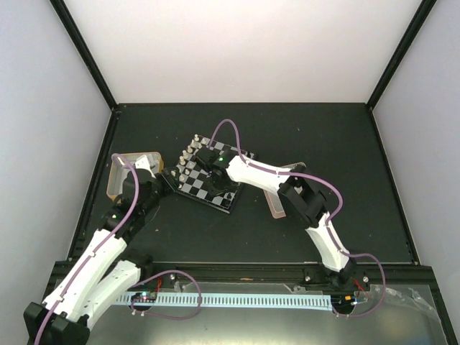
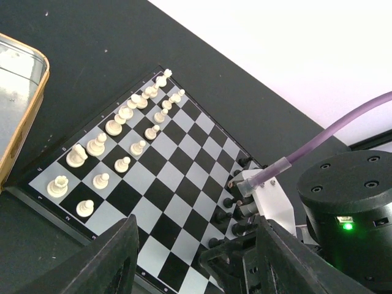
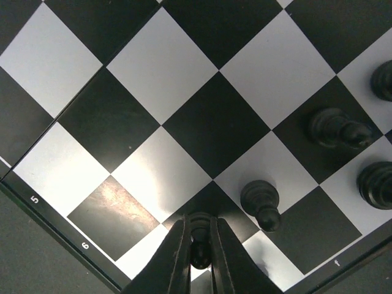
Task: Set up the chess pieces on the board
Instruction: Place the chess piece on the chessboard, then pick up the chess piece from the storage box.
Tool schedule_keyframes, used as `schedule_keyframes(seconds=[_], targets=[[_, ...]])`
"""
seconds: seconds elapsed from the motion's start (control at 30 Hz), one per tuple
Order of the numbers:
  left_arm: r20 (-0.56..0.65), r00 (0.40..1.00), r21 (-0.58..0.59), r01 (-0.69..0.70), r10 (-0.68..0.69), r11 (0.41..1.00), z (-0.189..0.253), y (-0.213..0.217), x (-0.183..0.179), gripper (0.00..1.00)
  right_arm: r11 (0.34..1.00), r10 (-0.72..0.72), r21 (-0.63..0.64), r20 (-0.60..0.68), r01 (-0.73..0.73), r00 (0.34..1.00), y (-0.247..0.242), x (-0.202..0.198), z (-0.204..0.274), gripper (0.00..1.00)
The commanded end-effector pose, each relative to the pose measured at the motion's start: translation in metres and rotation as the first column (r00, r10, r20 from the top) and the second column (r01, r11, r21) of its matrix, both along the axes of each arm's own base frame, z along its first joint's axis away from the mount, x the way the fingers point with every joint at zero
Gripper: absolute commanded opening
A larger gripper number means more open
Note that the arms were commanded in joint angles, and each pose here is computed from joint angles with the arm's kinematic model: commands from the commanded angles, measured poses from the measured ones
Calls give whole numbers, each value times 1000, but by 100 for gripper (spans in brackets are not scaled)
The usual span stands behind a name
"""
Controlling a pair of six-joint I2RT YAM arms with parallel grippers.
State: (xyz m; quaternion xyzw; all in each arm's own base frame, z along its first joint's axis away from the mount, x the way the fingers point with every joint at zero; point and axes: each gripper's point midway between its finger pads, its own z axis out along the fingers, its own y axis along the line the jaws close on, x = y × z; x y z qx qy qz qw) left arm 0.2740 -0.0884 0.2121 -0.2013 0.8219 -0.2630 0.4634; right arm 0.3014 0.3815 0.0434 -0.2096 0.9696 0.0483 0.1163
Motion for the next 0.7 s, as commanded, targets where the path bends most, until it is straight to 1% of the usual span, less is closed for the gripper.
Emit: schedule_keyframes(seconds=[0.0,0.13,0.23,0.37,0.43,0.5,0.53,0.57,0.67], targets=[[-6,1000,-4,-18,18,1000,0,4,-2,54,1000,5,-22,11,-5,1000,-1,2,2,12],[-5,1000,-5,-15,15,1000,0,4,-1,55,1000,0,-25,19,0,1000,-1,4,10,14],[-2,1000,-5,-12,12,1000,1,4,-1,55,1000,0,-12,33,0,999,-1,5,25,16],[6,1000,-1,-9,9,1000,4,4,-1,56,997,2,73,79,-7,997,4,6,61,21],[30,999,4,19,-19,1000,10,0,0,57,994,-22,111,129,8,991,0,10,85,23],[47,998,6,52,-52,999,14,-5,-1,57,989,-74,139,195,47,978,-15,15,108,27],[54,997,6,63,-63,998,16,-6,-1,58,988,-111,133,217,83,970,-28,19,109,29],[59,996,5,72,-72,997,18,-8,-1,58,981,-160,152,247,125,956,-41,22,120,31],[71,992,-2,107,-106,994,19,-14,-2,58,946,-318,157,299,282,900,-96,36,121,32]])
